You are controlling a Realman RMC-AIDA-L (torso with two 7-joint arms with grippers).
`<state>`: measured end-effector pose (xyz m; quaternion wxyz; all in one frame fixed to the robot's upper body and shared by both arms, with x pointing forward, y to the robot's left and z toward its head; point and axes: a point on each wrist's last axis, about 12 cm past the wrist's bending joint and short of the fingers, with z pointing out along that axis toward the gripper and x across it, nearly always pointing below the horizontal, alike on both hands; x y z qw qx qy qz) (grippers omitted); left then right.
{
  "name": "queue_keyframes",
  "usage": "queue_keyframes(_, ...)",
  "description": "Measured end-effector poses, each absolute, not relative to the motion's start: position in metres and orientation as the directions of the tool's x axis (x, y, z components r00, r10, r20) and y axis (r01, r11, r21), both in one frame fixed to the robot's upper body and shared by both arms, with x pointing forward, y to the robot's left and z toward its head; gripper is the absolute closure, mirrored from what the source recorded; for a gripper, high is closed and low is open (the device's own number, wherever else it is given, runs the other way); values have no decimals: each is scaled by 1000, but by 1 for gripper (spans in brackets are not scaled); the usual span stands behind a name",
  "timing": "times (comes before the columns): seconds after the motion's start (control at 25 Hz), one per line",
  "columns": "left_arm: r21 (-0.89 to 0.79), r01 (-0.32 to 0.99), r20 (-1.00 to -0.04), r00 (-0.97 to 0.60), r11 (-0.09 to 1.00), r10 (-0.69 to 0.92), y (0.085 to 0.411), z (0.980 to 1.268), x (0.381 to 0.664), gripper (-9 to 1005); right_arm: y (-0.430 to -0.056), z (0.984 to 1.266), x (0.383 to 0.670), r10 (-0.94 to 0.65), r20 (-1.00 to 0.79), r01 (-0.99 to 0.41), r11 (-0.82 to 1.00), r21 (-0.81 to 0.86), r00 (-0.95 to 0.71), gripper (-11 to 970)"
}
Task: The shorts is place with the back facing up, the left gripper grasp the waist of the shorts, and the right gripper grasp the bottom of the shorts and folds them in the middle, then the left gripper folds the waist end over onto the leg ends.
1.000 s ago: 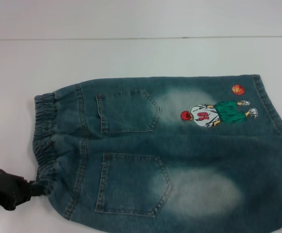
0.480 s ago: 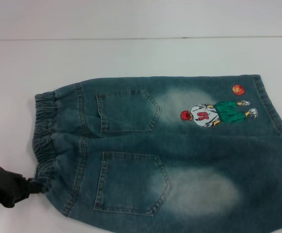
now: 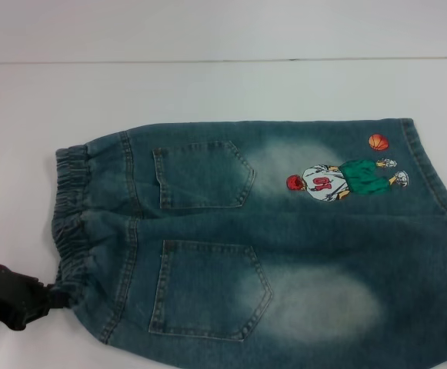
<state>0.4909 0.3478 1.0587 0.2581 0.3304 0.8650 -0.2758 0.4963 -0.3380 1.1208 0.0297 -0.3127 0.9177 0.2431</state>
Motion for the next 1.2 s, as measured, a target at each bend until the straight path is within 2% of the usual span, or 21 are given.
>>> queue_keyframes(0.44, -306, 715, -628, -648, 629, 432, 348, 1059, 491, 918, -340, 1127, 499, -561, -227, -601, 688, 407, -796, 412)
queue_keyframes(1.08, -307, 711, -629, -651, 633, 426, 349, 1059, 490, 918, -334, 1117, 493, -585, -218, -613, 655, 441, -781, 462)
queue_keyframes(1.2, -308, 711, -628, -651, 632, 426, 349, 1059, 491, 918, -334, 1117, 493, -585, -208, -609, 659, 441, -784, 606)
